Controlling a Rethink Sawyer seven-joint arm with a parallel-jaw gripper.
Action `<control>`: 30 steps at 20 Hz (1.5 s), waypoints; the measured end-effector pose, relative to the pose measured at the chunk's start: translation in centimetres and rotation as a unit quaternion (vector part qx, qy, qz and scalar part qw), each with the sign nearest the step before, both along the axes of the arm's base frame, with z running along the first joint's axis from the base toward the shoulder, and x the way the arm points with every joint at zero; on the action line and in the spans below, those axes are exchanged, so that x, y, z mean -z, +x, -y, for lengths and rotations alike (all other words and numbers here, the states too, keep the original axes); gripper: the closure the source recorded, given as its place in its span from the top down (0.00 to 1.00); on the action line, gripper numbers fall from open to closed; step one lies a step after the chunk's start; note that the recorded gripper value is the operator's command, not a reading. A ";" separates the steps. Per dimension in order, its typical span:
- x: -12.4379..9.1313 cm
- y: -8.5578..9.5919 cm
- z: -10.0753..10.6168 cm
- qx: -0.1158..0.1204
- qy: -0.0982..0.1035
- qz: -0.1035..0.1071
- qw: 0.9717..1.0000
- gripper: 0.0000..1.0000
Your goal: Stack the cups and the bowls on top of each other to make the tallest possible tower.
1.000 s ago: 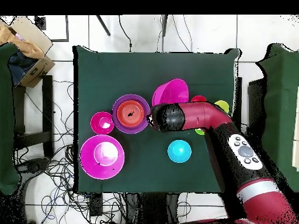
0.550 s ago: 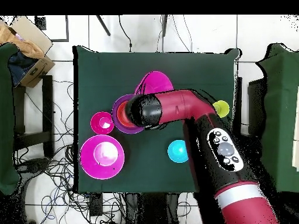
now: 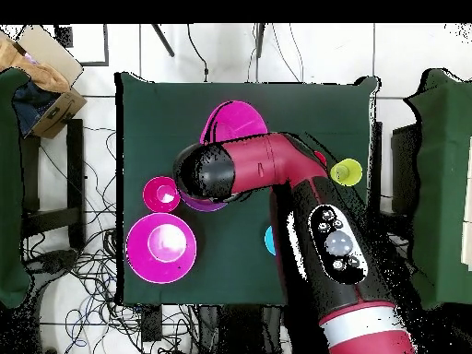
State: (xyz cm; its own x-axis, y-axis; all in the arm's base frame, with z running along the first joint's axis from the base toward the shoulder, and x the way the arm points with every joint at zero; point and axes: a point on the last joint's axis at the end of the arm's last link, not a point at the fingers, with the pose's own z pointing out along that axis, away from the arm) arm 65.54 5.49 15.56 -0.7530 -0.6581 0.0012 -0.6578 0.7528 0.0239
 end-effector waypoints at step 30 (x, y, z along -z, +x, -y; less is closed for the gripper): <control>-0.8 -2.3 -1.4 0.052 -0.027 -0.016 0.998 0.00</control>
